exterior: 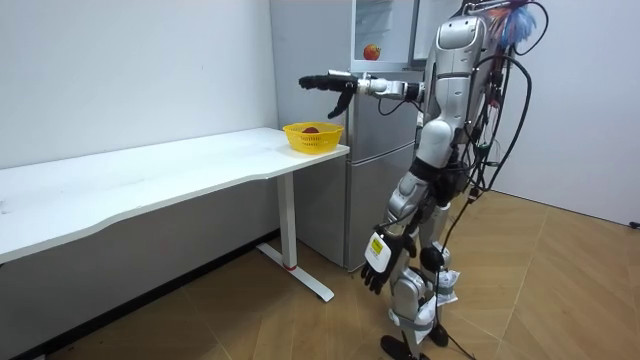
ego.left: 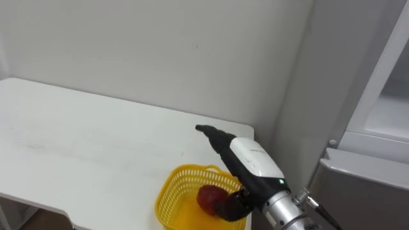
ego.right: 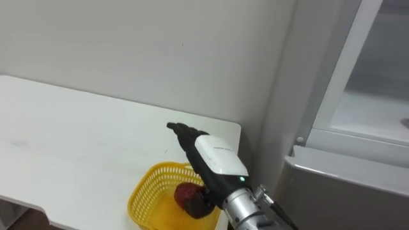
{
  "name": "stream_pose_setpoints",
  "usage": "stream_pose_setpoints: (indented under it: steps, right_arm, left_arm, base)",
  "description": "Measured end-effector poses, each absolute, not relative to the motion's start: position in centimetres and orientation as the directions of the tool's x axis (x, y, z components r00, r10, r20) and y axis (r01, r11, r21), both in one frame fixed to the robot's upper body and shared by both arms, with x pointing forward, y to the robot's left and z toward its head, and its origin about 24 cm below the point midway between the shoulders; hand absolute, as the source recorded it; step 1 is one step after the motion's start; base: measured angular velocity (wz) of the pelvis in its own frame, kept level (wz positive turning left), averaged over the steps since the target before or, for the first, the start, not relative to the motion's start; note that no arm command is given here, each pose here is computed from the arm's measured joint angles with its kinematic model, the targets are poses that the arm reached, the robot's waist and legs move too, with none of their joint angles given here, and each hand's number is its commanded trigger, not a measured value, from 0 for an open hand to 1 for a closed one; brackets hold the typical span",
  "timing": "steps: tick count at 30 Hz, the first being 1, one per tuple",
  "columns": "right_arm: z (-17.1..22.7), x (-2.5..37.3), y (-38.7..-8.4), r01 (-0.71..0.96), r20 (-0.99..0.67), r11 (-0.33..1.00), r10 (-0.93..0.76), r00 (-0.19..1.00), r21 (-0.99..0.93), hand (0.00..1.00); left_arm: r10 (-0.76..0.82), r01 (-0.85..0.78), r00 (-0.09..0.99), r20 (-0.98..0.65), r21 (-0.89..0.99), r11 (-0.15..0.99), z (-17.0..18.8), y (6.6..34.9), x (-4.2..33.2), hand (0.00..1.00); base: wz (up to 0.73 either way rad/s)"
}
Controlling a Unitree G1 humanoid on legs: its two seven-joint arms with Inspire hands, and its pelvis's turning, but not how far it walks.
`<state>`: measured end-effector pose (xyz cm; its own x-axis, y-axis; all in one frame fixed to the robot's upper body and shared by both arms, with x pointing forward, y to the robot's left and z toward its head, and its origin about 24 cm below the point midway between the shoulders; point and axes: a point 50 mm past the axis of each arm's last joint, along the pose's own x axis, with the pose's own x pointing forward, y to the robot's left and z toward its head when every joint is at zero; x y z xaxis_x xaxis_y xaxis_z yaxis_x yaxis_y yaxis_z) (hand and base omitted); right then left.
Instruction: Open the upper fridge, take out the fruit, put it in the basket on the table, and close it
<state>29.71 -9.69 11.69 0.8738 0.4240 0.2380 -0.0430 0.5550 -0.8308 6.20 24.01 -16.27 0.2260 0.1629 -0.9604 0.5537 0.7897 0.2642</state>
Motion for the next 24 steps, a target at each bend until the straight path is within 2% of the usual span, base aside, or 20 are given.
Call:
stream_pose_setpoints:
  steps: [5,18,24]
  right_arm:
    - [12.6,29.4,-9.6,-0.037,0.283,0.607,0.423,0.861,-0.794,0.00]
    - [17.1,26.4,-9.7,0.075,0.576,0.815,0.338,0.744,-0.574,0.00]
    - [18.0,24.6,-10.5,0.158,0.671,0.838,0.290,0.682,-0.522,0.00]
  left_arm:
    - [0.169,0.545,0.232,-0.958,0.273,0.793,-16.3,23.9,6.2,0.00]
    - [0.198,0.536,0.237,-0.951,0.297,0.790,-16.4,23.9,5.6,0.00]
    - [0.190,0.539,0.244,-0.951,0.296,0.788,-16.5,23.9,5.1,0.00]
  base:
    - [0.00]
    - [-0.08]
    - [-0.06]
